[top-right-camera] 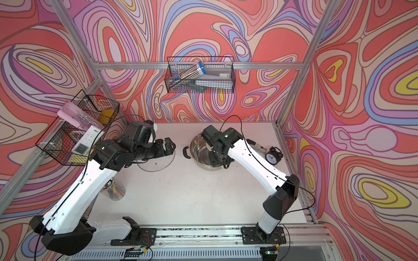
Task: Stir the soup with a spoon
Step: Stir the soup in the pan with a stick.
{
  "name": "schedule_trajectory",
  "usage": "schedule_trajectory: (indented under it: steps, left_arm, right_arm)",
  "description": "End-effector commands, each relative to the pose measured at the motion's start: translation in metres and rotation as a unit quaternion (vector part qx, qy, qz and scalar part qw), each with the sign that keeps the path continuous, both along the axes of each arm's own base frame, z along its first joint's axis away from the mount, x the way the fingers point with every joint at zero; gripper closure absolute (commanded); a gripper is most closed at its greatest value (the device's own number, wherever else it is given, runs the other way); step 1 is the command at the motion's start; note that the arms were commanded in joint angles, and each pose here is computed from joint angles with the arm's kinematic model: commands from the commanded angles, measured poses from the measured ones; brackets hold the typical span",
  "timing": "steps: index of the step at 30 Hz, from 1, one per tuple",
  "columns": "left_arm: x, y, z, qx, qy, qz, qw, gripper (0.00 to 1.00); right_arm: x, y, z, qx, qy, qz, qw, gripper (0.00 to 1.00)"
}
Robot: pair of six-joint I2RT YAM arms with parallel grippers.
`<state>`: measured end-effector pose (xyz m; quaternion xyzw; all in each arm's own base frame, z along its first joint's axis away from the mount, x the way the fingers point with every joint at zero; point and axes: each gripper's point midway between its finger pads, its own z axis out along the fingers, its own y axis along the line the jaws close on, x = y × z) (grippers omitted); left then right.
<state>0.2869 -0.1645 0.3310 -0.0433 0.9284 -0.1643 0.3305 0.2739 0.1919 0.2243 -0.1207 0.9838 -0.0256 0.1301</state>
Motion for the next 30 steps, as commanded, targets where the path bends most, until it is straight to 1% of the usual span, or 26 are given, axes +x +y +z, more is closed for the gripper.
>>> schedule_trajectory:
  steps: [1, 4, 8, 11, 14, 18, 21, 25, 30]
  left_arm:
    - [0.003, 0.009, 0.005, 0.074, -0.025, -0.025, 0.997, 0.03]
    - [0.011, -0.004, 0.007, 0.053, -0.047, -0.035, 0.997, 0.02]
    - [0.013, -0.014, 0.003, 0.018, -0.056, -0.038, 0.998, 0.01]
    - [0.011, -0.016, -0.001, 0.005, -0.056, -0.038, 0.998, 0.01]
    - [0.007, -0.015, -0.002, 0.006, -0.06, -0.045, 0.997, 0.01]
    - [0.003, -0.006, 0.0, 0.012, -0.077, -0.039, 0.996, 0.01]
    - [0.0, 0.0, 0.001, 0.011, -0.088, -0.032, 0.996, 0.01]
    - [-0.003, 0.005, -0.004, 0.013, -0.085, -0.021, 0.996, 0.01]
    - [-0.002, 0.002, -0.013, 0.01, -0.071, -0.02, 0.997, 0.01]
  right_arm:
    - [0.012, -0.014, -0.006, -0.061, -0.015, 0.012, 0.998, 1.0]
    - [0.027, -0.011, -0.012, -0.081, -0.028, 0.017, 0.996, 1.0]
    - [0.047, -0.006, -0.031, -0.127, -0.022, 0.025, 0.991, 1.0]
    - [0.061, 0.0, -0.035, -0.137, -0.032, 0.028, 0.99, 1.0]
    - [0.071, 0.008, -0.04, -0.136, -0.035, 0.034, 0.989, 1.0]
    - [0.076, 0.026, -0.045, -0.105, -0.029, 0.047, 0.993, 1.0]
    - [0.073, 0.039, -0.046, -0.073, -0.022, 0.055, 0.996, 1.0]
    - [0.062, 0.049, -0.045, -0.053, -0.013, 0.069, 0.996, 1.0]
    - [0.04, 0.056, -0.036, -0.026, -0.009, 0.082, 0.996, 1.0]
